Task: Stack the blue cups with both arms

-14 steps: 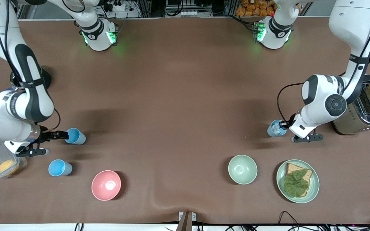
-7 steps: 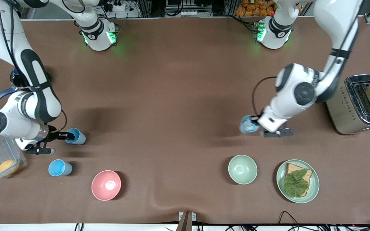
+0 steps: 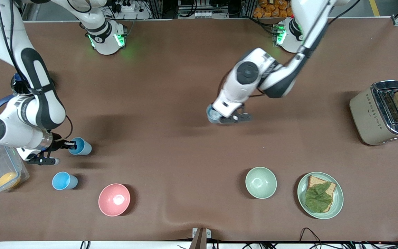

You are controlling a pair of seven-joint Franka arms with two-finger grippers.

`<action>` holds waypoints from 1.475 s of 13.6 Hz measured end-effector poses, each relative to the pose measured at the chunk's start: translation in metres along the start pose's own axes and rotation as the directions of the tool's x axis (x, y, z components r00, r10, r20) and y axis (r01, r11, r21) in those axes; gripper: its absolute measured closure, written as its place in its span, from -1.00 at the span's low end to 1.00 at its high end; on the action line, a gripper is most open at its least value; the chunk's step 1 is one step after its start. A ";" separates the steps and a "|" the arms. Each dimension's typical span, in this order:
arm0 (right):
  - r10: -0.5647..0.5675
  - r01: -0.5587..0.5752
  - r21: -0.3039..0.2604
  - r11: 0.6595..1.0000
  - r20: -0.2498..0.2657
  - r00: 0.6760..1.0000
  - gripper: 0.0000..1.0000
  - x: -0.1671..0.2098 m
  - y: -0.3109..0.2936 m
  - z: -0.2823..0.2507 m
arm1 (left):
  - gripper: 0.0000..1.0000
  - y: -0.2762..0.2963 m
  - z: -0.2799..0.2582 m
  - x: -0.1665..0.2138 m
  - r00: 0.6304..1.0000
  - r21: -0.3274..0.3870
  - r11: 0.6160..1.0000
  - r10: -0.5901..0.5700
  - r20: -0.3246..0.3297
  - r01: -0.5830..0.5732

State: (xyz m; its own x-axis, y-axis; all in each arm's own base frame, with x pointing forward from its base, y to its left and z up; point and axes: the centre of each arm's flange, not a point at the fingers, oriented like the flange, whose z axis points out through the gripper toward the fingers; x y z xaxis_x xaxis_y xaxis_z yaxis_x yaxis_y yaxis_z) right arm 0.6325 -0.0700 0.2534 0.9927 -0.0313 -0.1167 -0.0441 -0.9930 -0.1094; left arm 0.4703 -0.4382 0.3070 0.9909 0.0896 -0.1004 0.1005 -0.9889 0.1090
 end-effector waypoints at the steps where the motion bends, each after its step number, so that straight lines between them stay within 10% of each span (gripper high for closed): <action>1: -0.012 0.012 0.009 1.000 0.023 1.000 0.94 -0.001 -0.009 -0.017 | 0.95 0.010 0.009 -0.007 1.000 0.001 1.000 0.004 -0.006 -0.004; 7: -0.102 0.099 0.053 0.994 0.059 0.993 0.94 -0.003 -0.087 -0.085 | 0.74 0.045 0.059 -0.018 0.997 0.011 1.000 -0.027 -0.070 0.028; 10: -0.101 0.099 0.041 0.994 0.074 0.992 0.94 -0.020 -0.165 -0.103 | 0.15 0.053 0.049 -0.014 0.991 -0.003 0.997 -0.074 -0.107 0.074; 15: 0.030 -0.029 -0.021 0.999 0.091 0.995 0.94 -0.091 -0.356 -0.097 | -0.91 0.009 -0.085 0.036 0.954 -0.012 0.983 -0.182 -0.238 0.184; 20: 0.134 -0.135 0.028 0.990 0.050 0.990 0.94 -0.125 -0.431 -0.074 | -1.00 -0.110 -0.209 0.105 0.932 0.055 0.976 -0.184 -0.313 0.211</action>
State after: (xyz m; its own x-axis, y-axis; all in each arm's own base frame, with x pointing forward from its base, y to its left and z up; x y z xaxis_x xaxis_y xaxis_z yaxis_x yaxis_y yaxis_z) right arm 0.5359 0.3532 0.3883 0.9710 -0.1583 -0.1790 -0.1813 -0.9760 -0.1204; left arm 0.5823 -0.2957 0.4915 0.9329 0.3025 0.1954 0.3024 -0.9527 0.0308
